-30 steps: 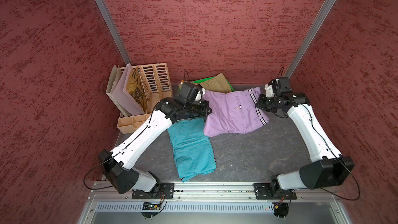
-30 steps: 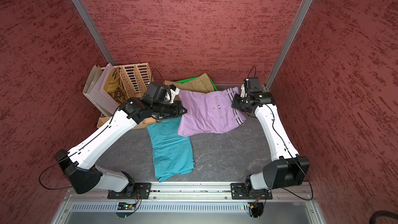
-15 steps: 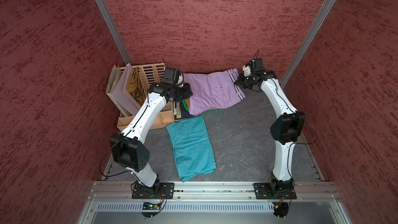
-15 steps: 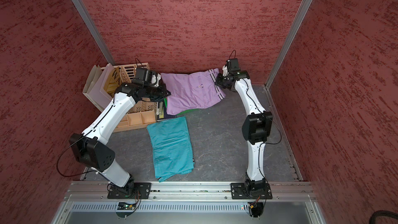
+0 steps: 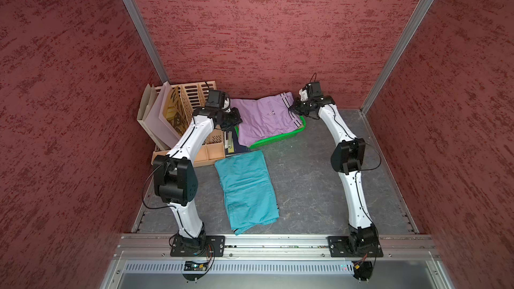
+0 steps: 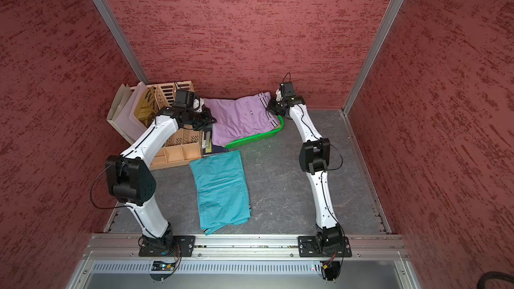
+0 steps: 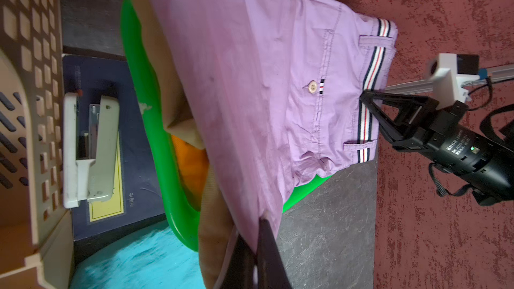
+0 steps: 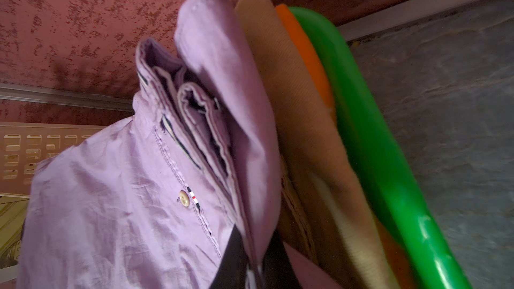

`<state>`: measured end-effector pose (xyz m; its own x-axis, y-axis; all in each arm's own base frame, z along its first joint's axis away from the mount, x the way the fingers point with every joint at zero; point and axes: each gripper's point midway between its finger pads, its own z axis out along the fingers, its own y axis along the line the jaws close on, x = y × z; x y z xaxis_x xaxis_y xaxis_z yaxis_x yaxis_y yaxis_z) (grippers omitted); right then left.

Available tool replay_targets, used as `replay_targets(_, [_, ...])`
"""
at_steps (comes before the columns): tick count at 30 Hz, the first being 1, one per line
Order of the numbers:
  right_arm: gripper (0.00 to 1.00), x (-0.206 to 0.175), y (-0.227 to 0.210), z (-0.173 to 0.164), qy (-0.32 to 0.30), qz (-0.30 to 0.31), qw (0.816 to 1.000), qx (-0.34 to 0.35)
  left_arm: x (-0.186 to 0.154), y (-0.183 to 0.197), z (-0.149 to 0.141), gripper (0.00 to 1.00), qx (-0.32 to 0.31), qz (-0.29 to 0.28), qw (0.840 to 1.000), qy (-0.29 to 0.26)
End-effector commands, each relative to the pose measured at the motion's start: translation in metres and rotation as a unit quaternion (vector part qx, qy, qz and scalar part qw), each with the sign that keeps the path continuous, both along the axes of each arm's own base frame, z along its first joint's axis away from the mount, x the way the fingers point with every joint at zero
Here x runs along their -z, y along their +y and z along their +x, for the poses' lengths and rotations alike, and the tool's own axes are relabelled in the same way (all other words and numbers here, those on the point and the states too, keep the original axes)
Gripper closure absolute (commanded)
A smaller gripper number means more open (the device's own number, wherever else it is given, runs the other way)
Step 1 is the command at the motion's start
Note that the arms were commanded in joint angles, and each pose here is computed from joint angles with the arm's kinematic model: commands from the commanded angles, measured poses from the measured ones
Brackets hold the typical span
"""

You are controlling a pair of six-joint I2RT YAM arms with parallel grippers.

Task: Put the folded long pants in the basket
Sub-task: Place the long pant in the basket, then adjust the long pant at the center of the board.

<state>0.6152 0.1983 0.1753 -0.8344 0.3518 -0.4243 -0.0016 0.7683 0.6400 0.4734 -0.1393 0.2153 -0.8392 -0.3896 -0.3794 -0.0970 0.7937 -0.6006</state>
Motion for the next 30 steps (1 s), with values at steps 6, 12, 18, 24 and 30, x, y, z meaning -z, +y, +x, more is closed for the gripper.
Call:
replay_targets(6, [1.00, -0.006, -0.008, 0.024, -0.037, 0.018, 0.999, 0.021, 0.011, -0.003, 0.009, 1.00, 0.017, -0.018, 1.000, -0.003])
replay_targets(12, [0.87, 0.002, -0.014, 0.029, -0.037, 0.015, 0.999, 0.027, 0.029, 0.003, 0.003, 0.88, 0.018, -0.011, 1.000, 0.018])
replay_targets(18, [0.40, -0.038, -0.028, 0.021, -0.071, -0.002, 0.997, 0.018, 0.003, 0.017, -0.006, 0.27, 0.005, -0.018, 1.000, -0.007])
replay_targets(24, [0.33, -0.046, -0.063, -0.005, -0.058, -0.070, 0.995, 0.043, -0.032, 0.020, -0.029, 0.20, 0.003, -0.026, 0.999, -0.037])
replay_targets(30, [0.33, -0.033, -0.069, -0.047, -0.018, -0.085, 0.996, 0.032, -0.038, 0.023, -0.073, 0.20, 0.002, -0.033, 0.999, -0.039])
